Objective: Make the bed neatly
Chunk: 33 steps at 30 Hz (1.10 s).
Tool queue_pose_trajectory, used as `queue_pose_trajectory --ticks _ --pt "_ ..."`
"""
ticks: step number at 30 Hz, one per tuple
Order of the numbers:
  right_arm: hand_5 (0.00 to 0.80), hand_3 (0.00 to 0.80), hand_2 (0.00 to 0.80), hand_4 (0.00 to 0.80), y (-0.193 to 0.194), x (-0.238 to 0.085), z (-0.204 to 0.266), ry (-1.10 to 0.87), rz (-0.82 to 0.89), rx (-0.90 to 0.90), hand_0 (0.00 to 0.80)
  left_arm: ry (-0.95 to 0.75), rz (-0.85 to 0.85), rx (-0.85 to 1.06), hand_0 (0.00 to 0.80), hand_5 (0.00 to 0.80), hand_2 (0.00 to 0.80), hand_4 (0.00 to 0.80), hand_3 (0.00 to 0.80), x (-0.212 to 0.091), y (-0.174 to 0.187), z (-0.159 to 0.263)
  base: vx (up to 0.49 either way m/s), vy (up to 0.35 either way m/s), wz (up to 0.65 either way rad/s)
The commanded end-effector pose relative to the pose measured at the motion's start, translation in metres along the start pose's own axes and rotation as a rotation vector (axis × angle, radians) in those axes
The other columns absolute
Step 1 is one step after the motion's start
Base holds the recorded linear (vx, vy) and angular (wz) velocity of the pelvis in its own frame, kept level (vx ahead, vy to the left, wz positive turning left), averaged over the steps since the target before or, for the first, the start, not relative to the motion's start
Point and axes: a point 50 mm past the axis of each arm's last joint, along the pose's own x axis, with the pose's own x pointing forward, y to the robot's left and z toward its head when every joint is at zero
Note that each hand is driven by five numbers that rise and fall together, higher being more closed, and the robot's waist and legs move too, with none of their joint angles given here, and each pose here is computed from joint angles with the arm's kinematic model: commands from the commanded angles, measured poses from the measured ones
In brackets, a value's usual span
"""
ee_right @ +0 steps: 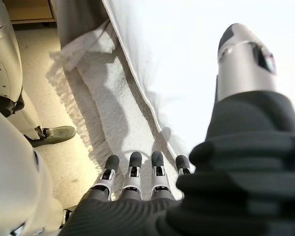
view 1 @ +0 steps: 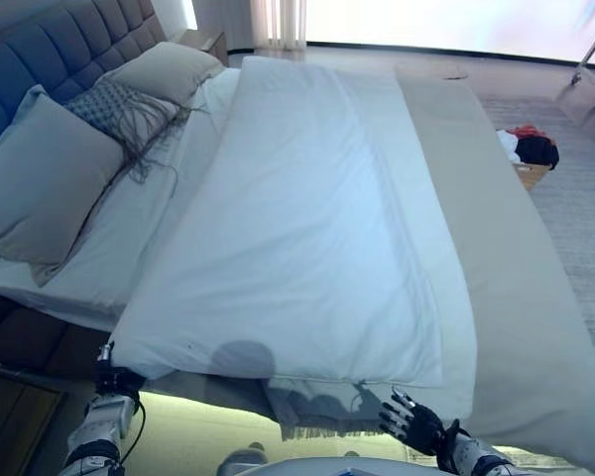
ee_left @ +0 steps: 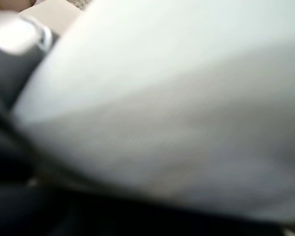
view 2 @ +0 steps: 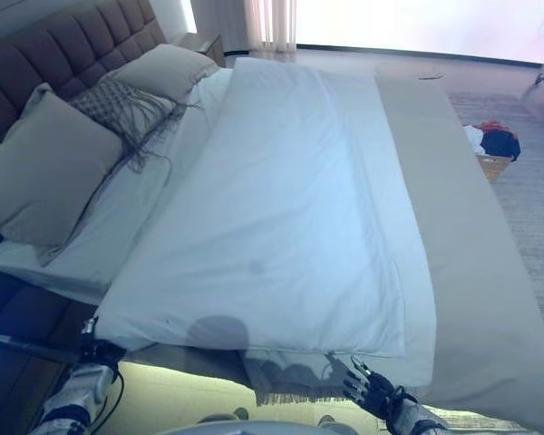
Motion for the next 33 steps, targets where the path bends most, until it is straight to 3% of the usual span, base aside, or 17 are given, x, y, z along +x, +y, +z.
queue_pose_trajectory --ticks 1,8,14,19,23,33 --pt "0.000 0.000 0.000 0.000 -0.007 -0.003 0.006 -0.038 -0.031 0.025 0.000 -0.498 -0.159 0.061 0.800 0.800 0.800 0.800 0.800 -0.043 -0.042 0.149 -0.044 0.018 0.01" --pt "0.000 0.000 0.000 0.000 -0.015 -0.009 0.019 -0.088 -0.047 0.060 0.000 -0.342 -0.135 0.135 0.800 0.800 0.800 0.800 0.800 -0.019 -0.048 0.115 -0.045 0.096 0.00" --pt "0.000 0.000 0.000 0.000 -0.018 -0.012 0.023 -0.109 -0.064 0.065 0.000 -0.314 -0.015 0.183 0.800 0.800 0.800 0.800 0.800 -0.020 -0.034 0.114 -0.084 0.132 -0.02" --pt "0.000 0.000 0.000 0.000 -0.009 -0.008 0.026 -0.124 0.001 0.053 0.000 -0.351 -0.014 0.189 0.800 0.800 0.800 0.800 0.800 -0.015 -0.042 0.116 -0.192 0.064 0.12" --pt "0.000 0.000 0.000 0.000 -0.004 -0.006 0.028 -0.128 0.044 0.029 0.000 -0.395 -0.037 0.142 0.800 0.800 0.800 0.800 0.800 -0.011 -0.048 0.113 -0.146 -0.044 0.72" --pt "0.000 0.000 0.000 0.000 -0.041 -0.030 0.030 -0.164 -0.070 0.133 0.000 -0.519 -0.019 0.143 0.800 0.800 0.800 0.800 0.800 -0.028 -0.062 0.154 -0.216 0.038 0.19"
